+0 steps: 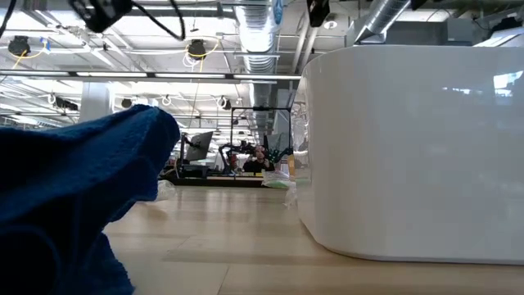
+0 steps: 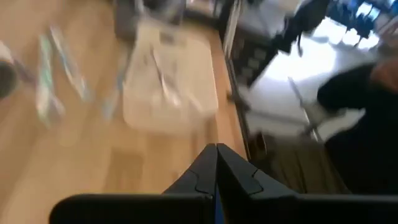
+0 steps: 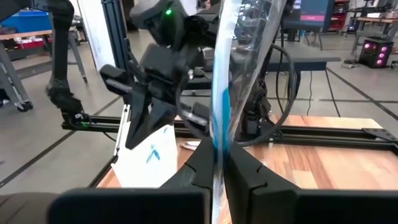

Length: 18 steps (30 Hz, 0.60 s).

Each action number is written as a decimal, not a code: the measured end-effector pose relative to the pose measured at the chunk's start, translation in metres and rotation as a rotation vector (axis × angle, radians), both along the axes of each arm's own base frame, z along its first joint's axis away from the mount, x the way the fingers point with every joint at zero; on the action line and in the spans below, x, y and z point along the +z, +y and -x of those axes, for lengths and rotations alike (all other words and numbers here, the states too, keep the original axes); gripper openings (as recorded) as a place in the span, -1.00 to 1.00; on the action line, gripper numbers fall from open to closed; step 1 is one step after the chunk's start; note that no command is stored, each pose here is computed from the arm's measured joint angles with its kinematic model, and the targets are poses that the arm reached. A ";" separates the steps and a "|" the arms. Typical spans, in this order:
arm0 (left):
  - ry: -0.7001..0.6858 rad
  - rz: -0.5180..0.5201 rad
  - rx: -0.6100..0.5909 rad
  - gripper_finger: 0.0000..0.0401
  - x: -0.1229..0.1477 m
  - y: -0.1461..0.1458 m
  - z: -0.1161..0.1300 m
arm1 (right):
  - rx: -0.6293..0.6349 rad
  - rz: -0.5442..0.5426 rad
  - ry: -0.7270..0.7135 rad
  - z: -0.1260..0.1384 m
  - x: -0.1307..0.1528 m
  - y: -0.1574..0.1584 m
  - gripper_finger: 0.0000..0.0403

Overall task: Pick & Place Toothbrushes
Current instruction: Put the blue toothbrush into the left white bin

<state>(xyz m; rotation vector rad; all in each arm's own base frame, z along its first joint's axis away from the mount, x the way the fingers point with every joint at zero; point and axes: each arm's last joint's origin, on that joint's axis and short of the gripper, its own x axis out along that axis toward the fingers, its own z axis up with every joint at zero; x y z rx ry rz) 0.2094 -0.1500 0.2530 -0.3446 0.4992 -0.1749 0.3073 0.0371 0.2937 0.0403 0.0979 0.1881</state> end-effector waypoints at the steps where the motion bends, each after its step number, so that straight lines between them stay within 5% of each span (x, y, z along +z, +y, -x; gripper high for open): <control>1: 0.033 0.010 -0.009 -1.00 -0.001 -0.004 0.000 | 0.005 0.000 0.001 0.000 0.000 0.002 -0.95; 8: 0.244 0.111 -0.062 -1.00 -0.009 -0.029 0.007 | 0.019 0.000 0.001 0.001 0.000 0.006 -0.95; 18: 0.334 0.264 -0.098 -1.00 -0.009 -0.058 0.036 | 0.017 -0.001 0.003 0.001 0.000 0.005 -0.95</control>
